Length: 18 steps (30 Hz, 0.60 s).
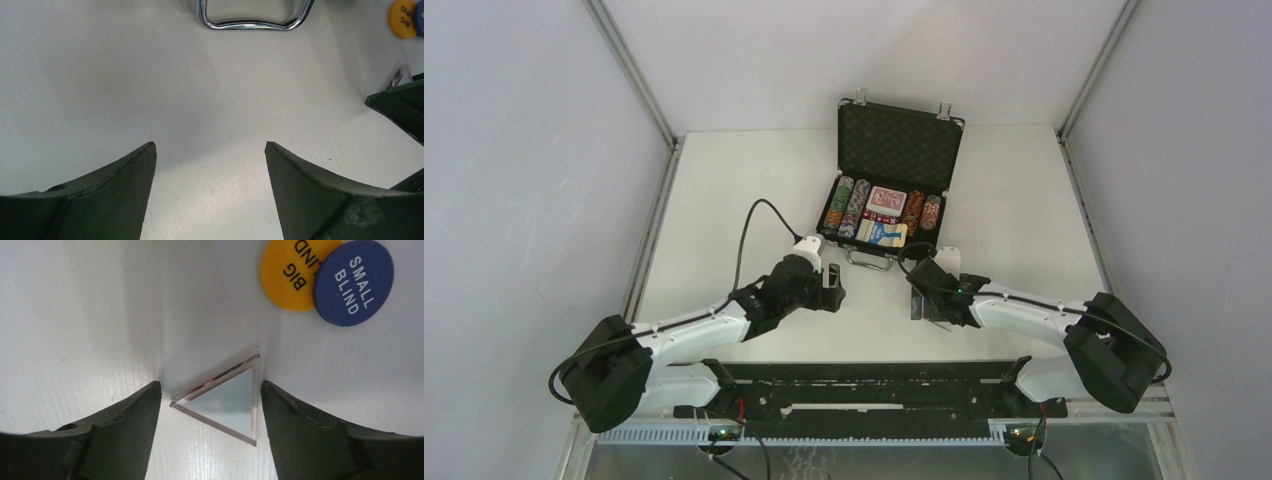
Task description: Pack up texas hold em set
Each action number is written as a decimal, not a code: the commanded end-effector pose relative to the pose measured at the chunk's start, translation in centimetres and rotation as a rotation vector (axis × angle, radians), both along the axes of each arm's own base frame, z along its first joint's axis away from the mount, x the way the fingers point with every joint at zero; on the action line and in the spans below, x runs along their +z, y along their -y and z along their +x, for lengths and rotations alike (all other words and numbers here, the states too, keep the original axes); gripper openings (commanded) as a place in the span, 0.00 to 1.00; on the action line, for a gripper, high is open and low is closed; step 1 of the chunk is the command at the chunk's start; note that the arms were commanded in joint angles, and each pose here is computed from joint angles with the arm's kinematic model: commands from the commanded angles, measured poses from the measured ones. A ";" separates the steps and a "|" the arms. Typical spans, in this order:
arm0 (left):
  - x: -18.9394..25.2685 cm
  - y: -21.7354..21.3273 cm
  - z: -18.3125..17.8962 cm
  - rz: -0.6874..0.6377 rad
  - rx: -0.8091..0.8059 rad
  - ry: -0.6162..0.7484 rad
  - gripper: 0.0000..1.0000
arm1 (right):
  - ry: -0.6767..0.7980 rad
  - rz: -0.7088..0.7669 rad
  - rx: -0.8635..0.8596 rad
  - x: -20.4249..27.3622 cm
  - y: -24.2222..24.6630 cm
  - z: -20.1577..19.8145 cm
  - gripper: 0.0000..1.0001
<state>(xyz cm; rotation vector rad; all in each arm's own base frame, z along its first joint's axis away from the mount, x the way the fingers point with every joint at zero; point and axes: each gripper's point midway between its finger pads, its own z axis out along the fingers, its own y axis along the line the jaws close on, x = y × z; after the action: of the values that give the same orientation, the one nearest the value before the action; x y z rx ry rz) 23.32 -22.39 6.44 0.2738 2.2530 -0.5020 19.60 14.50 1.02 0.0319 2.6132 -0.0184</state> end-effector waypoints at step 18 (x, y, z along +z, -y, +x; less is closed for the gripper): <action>3.3 1.9 1.3 -0.086 -0.002 0.055 0.84 | -0.026 0.009 0.017 0.0 -0.9 -1.2 0.75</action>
<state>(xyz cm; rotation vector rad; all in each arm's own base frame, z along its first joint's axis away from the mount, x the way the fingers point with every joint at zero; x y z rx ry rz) 23.32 -22.40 6.44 0.2736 2.2532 -0.5026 18.49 14.93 1.04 -0.0114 2.6323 -0.0137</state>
